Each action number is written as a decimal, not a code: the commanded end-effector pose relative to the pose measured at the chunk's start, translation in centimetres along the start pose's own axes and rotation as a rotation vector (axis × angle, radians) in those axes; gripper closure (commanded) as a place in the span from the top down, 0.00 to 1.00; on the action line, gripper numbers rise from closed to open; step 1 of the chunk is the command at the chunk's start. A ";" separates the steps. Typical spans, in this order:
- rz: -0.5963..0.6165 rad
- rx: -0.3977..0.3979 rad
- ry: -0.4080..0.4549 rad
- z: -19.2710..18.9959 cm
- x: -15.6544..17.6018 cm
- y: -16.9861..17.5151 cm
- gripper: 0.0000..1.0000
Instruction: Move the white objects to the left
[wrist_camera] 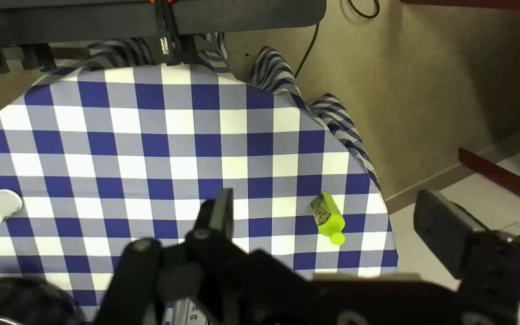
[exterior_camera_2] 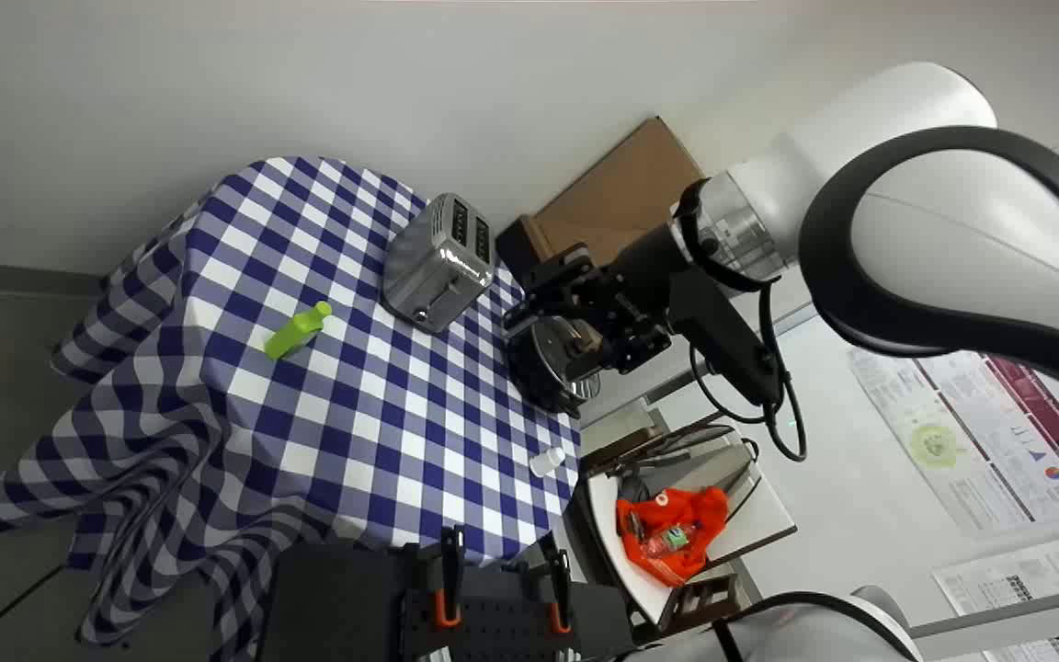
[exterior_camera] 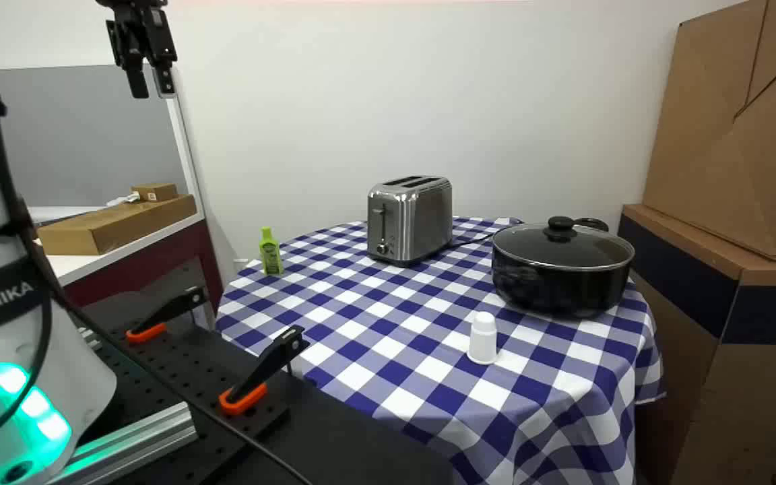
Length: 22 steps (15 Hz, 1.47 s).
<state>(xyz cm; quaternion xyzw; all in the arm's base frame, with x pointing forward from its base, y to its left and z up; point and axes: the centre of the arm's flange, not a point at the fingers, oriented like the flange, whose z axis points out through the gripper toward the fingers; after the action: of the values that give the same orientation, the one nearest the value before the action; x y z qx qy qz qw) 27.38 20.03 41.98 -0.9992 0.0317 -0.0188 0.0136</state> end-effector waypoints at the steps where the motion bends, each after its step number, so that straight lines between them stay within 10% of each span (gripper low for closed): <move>1: 0.000 0.000 0.000 0.0 0.0 0.0 1.00; 10: 0.019 -0.003 0.047 0.0 1.1 1.6 1.00; 22: 0.400 -0.047 0.230 3.0 11.5 19.4 1.00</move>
<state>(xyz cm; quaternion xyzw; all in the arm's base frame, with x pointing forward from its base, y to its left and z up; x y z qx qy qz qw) 36.22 3.67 41.83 -0.9708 0.2062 -0.1223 0.0066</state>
